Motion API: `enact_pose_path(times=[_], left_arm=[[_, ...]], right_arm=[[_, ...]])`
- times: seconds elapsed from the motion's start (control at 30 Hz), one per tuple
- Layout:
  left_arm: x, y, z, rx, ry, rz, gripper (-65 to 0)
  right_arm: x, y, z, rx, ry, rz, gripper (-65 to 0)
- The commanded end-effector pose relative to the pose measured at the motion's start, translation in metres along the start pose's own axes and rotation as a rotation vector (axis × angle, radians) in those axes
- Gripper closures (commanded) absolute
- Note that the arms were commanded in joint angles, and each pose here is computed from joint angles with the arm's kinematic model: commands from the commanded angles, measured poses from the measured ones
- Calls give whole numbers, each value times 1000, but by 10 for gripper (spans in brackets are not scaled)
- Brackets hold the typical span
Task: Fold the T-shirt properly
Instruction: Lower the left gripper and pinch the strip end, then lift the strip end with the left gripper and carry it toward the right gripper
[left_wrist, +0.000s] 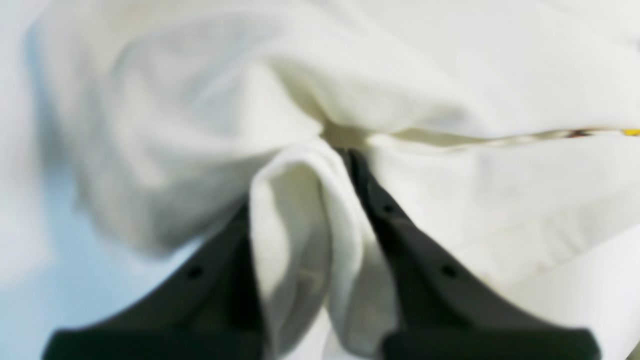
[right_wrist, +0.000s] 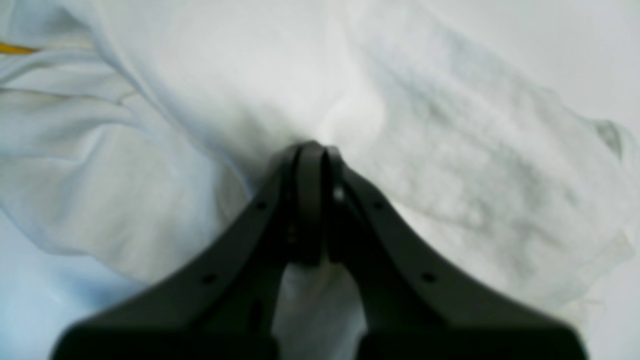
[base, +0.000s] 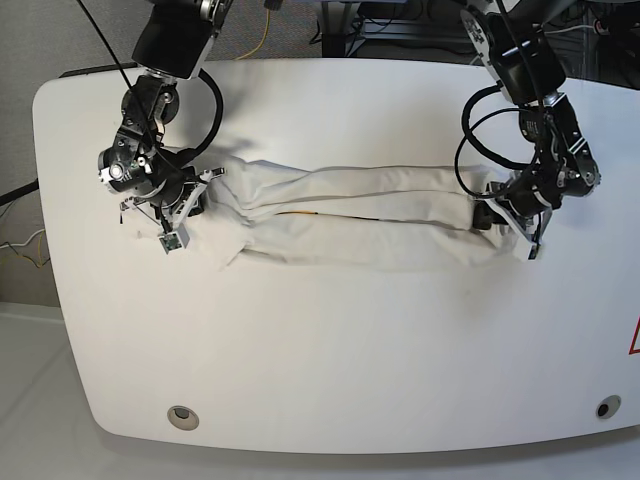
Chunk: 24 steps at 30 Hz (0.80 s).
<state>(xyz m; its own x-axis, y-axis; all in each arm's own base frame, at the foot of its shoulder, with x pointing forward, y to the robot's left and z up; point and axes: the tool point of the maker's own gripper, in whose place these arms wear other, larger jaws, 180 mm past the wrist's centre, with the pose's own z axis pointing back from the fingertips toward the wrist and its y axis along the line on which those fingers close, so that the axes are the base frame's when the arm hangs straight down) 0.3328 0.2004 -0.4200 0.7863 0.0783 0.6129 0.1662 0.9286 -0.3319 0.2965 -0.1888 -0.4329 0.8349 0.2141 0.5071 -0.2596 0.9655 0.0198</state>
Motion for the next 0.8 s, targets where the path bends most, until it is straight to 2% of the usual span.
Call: enact_pose_path(times=[0.0,0.33,0.77], left_arm=[[-2,6,4,24,34,-20,-26],[0,5,4,21,39,-23,-26],[30,-12,0,-6,29,-48,-26]], right_arm=[[-43,-5,-1,-27,189,27,0],[-45,-5,0,-28,191,24,0],[-45,-5,0,-28,191,24,0]])
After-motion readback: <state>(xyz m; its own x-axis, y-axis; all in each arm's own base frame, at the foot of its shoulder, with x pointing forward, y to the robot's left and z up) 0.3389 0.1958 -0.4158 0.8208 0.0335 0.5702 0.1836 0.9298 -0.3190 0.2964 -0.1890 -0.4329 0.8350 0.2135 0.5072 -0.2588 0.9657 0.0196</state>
